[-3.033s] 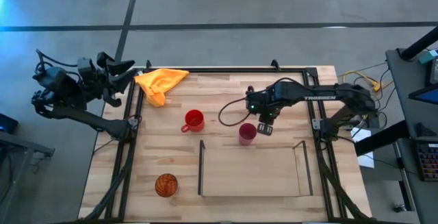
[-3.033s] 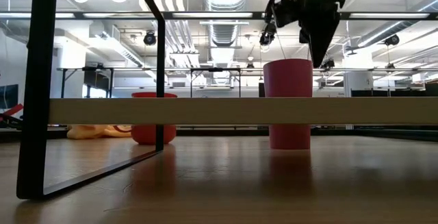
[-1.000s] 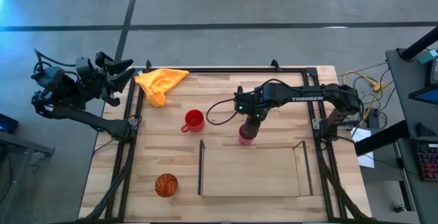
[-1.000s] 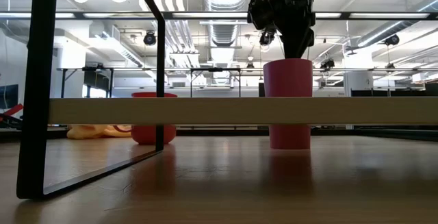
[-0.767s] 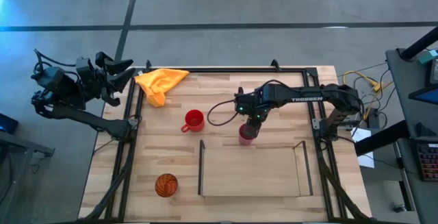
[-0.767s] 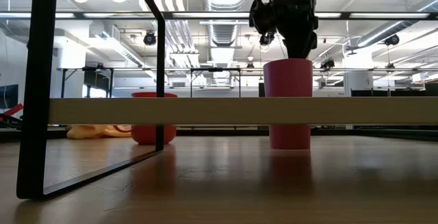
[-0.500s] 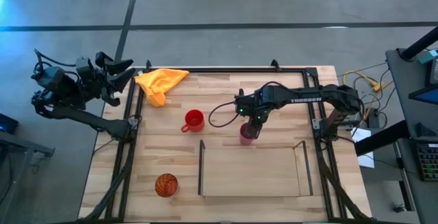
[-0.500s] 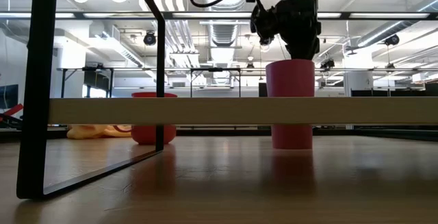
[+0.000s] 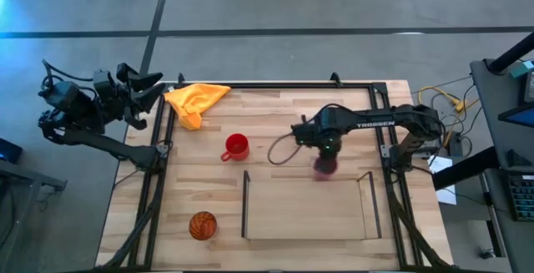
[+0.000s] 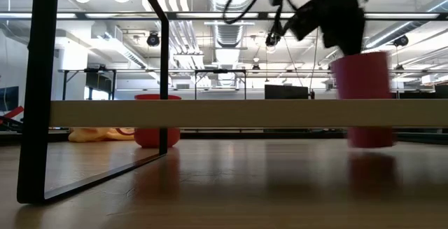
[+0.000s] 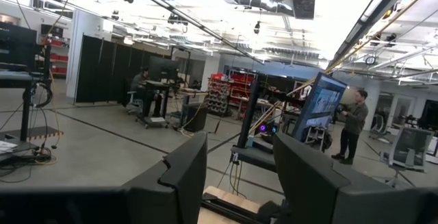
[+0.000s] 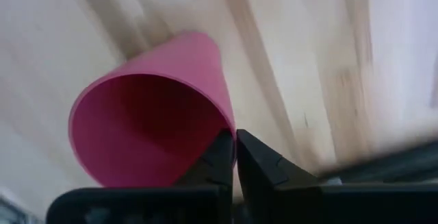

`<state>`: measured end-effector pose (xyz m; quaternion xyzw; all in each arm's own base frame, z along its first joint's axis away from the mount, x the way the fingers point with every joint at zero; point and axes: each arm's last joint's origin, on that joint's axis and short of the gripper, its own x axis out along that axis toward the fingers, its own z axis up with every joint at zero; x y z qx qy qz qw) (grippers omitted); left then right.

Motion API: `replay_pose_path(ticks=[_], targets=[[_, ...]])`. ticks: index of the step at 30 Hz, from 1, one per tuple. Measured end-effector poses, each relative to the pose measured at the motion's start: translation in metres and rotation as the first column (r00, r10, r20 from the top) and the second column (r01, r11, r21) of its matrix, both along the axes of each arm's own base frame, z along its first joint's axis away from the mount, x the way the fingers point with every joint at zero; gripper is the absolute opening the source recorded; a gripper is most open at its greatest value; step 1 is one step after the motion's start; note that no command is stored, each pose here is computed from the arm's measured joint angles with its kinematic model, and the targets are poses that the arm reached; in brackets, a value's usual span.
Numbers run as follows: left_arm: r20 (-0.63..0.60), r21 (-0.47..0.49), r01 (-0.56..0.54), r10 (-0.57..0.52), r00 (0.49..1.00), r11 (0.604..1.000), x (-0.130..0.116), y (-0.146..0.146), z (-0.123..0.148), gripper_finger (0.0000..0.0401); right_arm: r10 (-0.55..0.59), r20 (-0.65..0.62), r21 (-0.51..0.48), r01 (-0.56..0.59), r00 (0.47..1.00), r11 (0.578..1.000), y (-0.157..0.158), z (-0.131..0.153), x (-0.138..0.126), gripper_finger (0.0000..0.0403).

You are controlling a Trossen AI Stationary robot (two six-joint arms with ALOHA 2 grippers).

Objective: Stack small to large cups/mugs on shelf
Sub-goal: Put the pink cup on the shelf

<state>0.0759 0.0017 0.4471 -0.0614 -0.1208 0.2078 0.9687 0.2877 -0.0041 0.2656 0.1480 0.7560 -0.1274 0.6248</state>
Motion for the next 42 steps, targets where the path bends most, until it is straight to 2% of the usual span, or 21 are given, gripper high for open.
replay_pose_path(ticks=[4,11,14,21,26,34,42], targets=[[-0.002,0.001,0.0,0.0,1.0,1.0,0.0,0.0,0.0,0.0156,0.0,-0.036,-0.006,0.0,0.999,1.0,0.011,0.013,-0.015,0.0009],[-0.012,0.003,0.0,0.0,1.0,1.0,0.002,0.0,-0.003,0.0156,-0.082,0.083,-0.02,0.084,0.993,0.996,0.025,0.044,-0.039,0.0009],[-0.021,0.004,0.0,0.0,1.0,1.0,0.003,-0.001,-0.005,0.0156,-0.146,0.14,0.002,0.147,0.979,0.989,0.03,0.059,-0.052,0.0009],[-0.03,0.006,0.0,0.0,1.0,1.0,0.005,-0.001,-0.008,0.0156,-0.215,0.207,0.067,0.205,0.954,0.976,0.046,0.079,-0.078,0.0009],[-0.029,0.006,0.0,0.0,1.0,1.0,0.005,-0.001,-0.008,0.0156,-0.23,0.198,0.07,0.22,0.953,0.973,0.06,0.079,-0.081,0.0009],[-0.026,0.005,0.0,0.0,1.0,1.0,0.005,-0.001,-0.007,0.0156,-0.161,0.111,0.034,0.159,0.981,0.987,0.087,0.06,-0.067,0.0009],[-0.022,0.004,0.0,0.0,1.0,1.0,0.004,-0.001,-0.007,0.0156,-0.196,0.062,0.053,0.193,0.979,0.98,0.103,0.052,-0.063,0.0009]])
